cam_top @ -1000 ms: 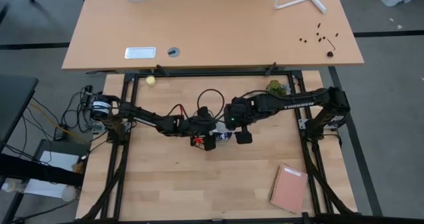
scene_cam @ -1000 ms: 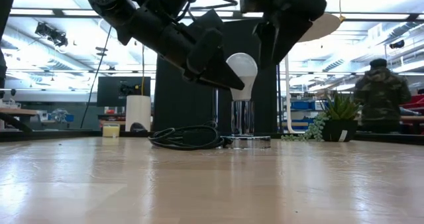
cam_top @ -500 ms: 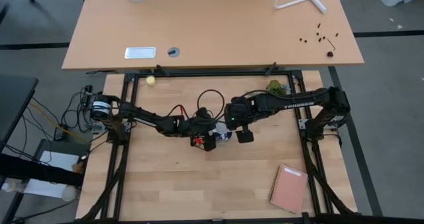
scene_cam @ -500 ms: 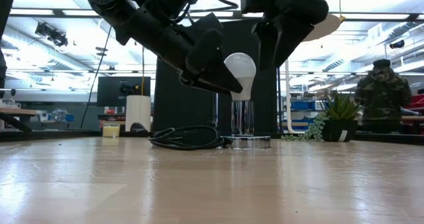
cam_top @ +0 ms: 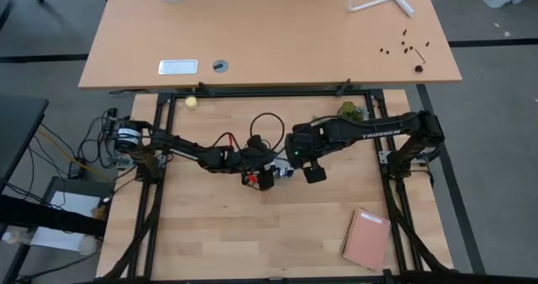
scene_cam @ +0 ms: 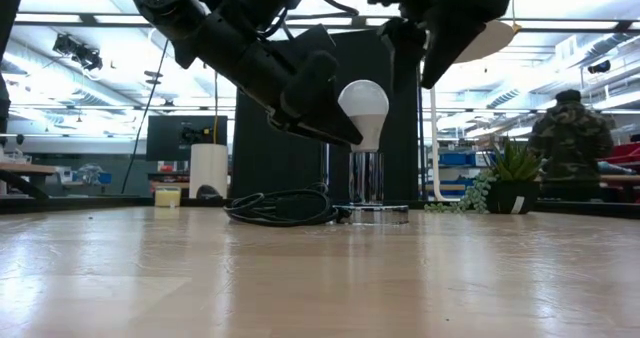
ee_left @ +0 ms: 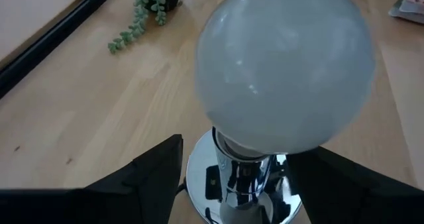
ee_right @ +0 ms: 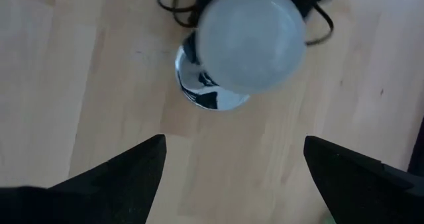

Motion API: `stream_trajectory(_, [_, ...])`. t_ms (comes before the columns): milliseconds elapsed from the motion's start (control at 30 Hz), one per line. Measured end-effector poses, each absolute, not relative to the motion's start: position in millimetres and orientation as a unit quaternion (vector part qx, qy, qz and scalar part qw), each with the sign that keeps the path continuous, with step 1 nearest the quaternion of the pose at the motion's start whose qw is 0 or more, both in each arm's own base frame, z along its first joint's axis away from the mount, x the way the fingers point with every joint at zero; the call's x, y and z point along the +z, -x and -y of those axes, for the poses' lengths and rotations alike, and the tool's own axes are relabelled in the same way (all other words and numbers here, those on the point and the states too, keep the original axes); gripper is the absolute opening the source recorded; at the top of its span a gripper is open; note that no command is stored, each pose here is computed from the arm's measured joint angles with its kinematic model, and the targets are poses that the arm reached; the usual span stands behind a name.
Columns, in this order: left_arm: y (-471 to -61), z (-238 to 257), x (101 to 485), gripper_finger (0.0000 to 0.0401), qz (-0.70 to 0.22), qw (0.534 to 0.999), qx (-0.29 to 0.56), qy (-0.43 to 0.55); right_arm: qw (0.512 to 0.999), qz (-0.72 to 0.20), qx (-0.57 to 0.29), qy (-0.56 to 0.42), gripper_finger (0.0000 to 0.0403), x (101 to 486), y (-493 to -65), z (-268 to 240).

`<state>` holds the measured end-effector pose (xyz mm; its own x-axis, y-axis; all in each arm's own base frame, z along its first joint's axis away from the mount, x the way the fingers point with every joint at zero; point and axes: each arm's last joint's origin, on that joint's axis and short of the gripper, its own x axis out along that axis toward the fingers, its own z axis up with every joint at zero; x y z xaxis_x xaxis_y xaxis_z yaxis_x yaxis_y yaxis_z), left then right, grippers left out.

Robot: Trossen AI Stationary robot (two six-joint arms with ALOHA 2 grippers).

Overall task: Screw lightbulb
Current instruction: Insert the white lightbulb into the metallic lamp

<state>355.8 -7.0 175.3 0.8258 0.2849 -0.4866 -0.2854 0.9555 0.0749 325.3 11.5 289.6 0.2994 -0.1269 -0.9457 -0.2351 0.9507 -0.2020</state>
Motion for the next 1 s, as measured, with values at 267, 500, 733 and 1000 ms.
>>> stream_trajectory(267, [-355.7,6.9,174.9,0.0271,-0.256,0.955,0.15,0.0,0.79,-0.585,0.018,0.179,0.0373,290.3,-326.3,-14.5])
stream_trajectory(500, [-355.1,7.4,173.9,0.0271,-0.262,0.954,0.147,0.0,0.803,-0.578,0.016,0.145,0.0375,295.1,-327.7,-18.6])
stream_trajectory(733, [-354.5,7.6,172.8,0.0271,-0.269,0.952,0.143,0.0,0.83,-0.538,0.028,0.146,0.0375,308.1,-333.8,-32.8])
stream_trajectory(1000, [-358.8,8.2,179.3,0.0271,-0.261,0.956,0.133,-0.007,0.812,-0.563,0.026,0.154,0.0375,291.3,-349.2,-35.3])
